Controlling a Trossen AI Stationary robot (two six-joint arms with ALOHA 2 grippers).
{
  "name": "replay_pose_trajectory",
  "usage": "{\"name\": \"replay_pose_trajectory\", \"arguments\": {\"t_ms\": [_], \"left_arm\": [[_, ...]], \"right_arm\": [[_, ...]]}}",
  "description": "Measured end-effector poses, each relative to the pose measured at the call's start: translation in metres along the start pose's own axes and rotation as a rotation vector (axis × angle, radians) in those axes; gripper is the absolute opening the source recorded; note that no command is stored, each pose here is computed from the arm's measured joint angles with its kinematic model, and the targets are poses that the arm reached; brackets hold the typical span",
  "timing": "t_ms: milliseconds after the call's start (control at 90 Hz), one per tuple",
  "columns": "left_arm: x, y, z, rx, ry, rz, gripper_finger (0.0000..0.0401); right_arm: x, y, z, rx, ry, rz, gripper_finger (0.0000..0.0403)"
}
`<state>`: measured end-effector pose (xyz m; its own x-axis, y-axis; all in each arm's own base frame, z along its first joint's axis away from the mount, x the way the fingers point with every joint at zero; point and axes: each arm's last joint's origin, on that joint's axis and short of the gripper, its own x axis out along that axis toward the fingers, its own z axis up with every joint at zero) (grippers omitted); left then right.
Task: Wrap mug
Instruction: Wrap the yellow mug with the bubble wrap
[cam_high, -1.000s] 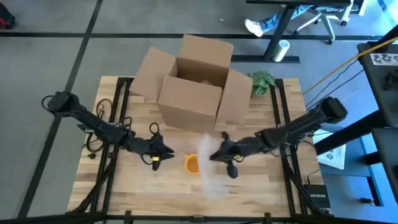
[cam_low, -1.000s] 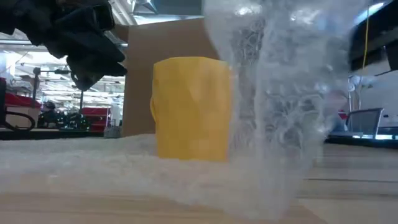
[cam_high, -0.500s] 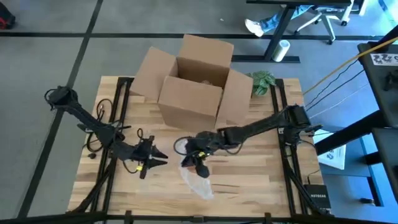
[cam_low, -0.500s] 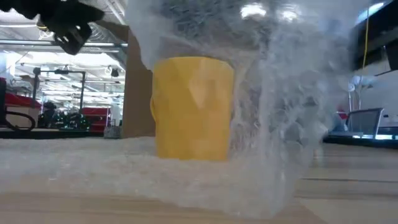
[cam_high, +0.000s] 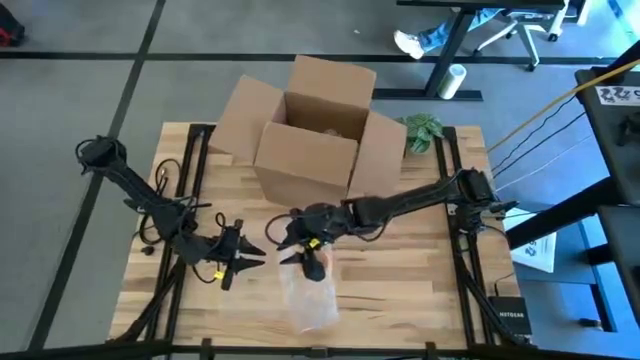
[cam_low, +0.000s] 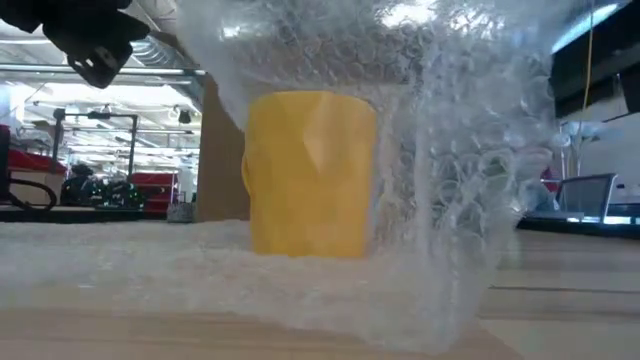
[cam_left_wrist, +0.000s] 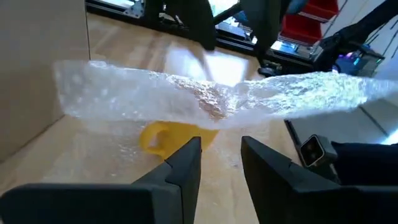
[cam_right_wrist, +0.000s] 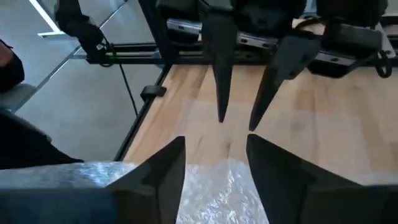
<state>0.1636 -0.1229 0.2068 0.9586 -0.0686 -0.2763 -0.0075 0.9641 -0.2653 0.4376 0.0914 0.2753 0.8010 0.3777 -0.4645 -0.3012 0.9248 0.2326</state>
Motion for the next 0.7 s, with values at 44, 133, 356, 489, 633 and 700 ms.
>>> {"name": "replay_pose_trajectory", "arguments": {"t_ms": [44,133,356,489,633,700], "left_arm": [[0.0,0.0,0.0,0.001,0.001,0.001,0.0098],[0.0,0.001,-0.002,0.008,0.018,0.01,0.0098],[-0.001,0.007,-0.01,-0.048,0.07,0.091,0.0098],[-0.003,0.007,-0.016,-0.086,0.109,0.103,0.0098],[-0.007,0.001,-0.023,-0.1,0.119,0.107,0.0098],[-0.008,-0.002,-0.028,-0.098,0.113,0.128,0.0098]], "right_arm": [[-0.002,-0.001,0.002,0.008,0.025,-0.007,0.0155],[-0.007,0.0,0.003,0.026,0.099,-0.019,0.0142],[-0.015,0.002,-0.01,0.096,0.313,-0.014,0.0016],[-0.018,0.007,-0.013,0.172,0.364,0.001,0.0013],[-0.018,0.021,-0.024,0.173,0.457,-0.041,0.0003],[-0.018,0.029,-0.028,0.174,0.489,-0.062,0.0002]]}}
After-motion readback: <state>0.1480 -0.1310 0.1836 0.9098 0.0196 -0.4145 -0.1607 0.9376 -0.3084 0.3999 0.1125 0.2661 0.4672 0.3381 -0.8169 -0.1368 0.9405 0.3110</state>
